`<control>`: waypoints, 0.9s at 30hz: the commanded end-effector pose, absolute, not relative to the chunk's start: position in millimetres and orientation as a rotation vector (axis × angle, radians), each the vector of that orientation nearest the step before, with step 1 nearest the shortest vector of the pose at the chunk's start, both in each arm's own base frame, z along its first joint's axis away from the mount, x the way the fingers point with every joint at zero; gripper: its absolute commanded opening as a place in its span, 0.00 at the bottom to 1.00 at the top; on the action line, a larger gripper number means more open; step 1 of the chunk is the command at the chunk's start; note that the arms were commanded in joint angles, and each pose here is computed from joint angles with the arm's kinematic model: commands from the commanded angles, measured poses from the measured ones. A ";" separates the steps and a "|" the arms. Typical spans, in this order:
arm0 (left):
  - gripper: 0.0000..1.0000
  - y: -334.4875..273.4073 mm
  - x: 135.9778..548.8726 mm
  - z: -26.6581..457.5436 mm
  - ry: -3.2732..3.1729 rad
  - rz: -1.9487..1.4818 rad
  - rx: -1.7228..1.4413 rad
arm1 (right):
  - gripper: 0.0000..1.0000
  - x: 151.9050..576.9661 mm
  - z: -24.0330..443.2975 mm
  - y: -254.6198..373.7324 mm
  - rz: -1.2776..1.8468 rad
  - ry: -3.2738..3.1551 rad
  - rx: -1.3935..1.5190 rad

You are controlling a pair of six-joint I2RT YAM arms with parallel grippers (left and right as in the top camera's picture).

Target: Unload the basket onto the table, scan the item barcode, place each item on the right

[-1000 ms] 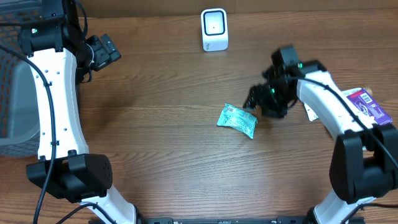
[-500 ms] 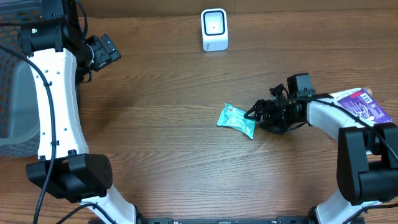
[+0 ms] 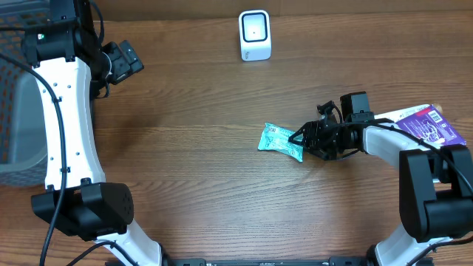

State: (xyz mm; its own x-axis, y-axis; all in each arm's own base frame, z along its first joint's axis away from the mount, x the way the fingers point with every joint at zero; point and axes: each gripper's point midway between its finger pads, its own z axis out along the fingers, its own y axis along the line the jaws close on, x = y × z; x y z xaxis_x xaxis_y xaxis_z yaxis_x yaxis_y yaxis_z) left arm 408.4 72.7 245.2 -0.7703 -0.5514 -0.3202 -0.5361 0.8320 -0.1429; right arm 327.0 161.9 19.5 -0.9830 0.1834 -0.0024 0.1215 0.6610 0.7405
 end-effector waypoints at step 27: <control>1.00 71.0 410.0 245.6 2.657 -0.062 -0.829 | 0.04 347.7 61.9 195.2 1.563 2.587 0.182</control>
